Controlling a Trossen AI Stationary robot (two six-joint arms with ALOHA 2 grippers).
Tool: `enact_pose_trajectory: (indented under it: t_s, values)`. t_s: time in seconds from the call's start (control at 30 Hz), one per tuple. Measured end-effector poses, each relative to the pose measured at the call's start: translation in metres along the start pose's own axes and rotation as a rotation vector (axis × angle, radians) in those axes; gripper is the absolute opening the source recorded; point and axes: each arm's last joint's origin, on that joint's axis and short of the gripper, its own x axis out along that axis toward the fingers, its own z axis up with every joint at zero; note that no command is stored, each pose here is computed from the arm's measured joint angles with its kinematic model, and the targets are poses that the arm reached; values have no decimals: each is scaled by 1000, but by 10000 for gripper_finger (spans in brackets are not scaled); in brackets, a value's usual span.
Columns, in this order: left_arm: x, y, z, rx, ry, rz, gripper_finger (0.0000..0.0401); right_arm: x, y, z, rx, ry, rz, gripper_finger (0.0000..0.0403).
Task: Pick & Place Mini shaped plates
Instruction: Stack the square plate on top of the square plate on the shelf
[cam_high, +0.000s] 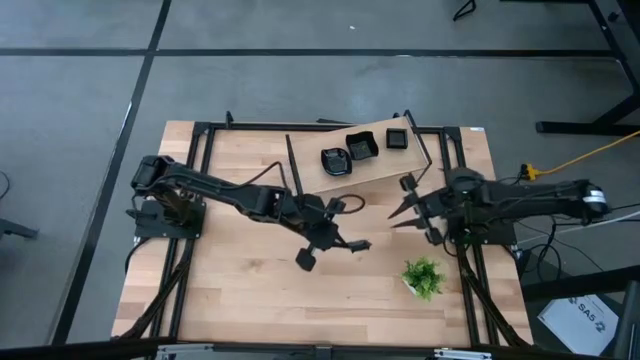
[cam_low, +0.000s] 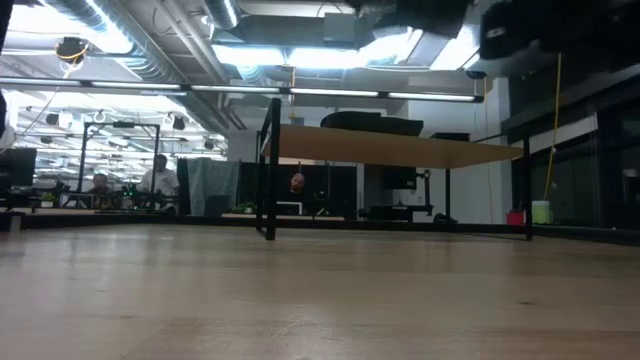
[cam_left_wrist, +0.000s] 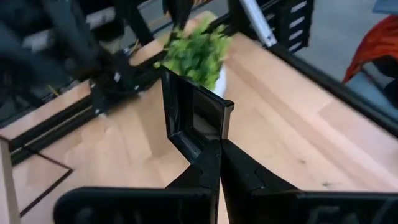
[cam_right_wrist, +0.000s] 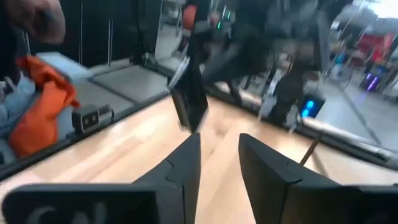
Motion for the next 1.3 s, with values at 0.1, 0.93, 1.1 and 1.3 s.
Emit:
enact_pose_trajectory:
  t_s: [0.1, 0.93, 1.1, 1.3]
  values:
    - [-8, -9, 9, 15, -23, -10, 2, 12, -7, 0, 7, 41, 14, 123]
    - [-18, -3, 14, -1, -5, 132, 2, 71, -37, 22, -17, -8, 260, 197]
    - [-18, 1, 15, -4, -36, 137, 2, 71, -37, 23, -26, -17, 256, 173]
    - [-19, 4, 17, 17, -60, 146, 2, 71, -37, 23, -35, -20, 255, 145]
